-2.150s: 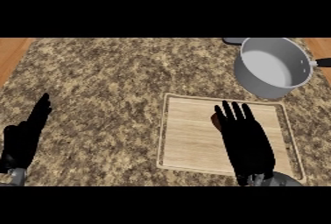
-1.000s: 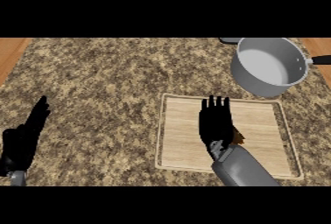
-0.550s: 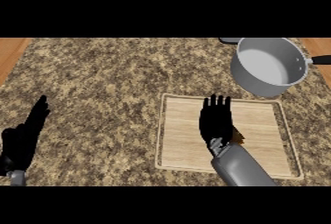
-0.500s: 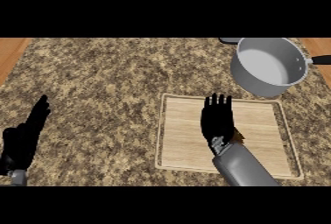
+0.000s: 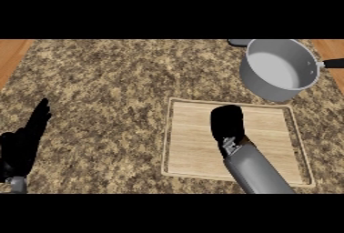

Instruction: Pick the sweet potato from the tray and place it in the pot

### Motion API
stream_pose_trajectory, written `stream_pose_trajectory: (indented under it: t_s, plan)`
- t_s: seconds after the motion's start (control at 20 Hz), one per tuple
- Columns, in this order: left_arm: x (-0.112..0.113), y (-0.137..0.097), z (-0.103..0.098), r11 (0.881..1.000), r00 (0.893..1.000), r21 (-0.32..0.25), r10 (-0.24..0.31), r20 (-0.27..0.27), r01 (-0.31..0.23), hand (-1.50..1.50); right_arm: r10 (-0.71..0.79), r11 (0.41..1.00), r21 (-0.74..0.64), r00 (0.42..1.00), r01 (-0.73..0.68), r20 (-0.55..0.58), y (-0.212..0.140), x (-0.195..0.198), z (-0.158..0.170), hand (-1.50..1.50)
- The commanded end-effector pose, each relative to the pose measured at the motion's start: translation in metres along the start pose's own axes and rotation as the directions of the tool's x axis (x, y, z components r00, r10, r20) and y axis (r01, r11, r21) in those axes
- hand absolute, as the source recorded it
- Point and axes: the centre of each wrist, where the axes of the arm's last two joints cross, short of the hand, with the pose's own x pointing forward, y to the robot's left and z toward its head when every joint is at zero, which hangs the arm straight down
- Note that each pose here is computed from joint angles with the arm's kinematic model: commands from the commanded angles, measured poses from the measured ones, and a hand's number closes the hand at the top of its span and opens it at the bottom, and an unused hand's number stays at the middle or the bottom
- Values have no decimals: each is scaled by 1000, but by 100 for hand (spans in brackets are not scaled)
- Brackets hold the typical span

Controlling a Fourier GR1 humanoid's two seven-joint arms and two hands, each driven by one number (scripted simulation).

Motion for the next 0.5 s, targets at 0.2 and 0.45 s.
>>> stream_pose_trajectory:
  t_s: [0.2,0.45]
  plan:
    - [-16,7,-7,1000,1000,10,-5,-4,5,0,34,999,-9,999,-34,24,12,-23,3,150]
    - [6,-2,16,1000,1000,-18,3,-5,-3,0,-52,999,-4,990,53,130,28,-16,15,150]
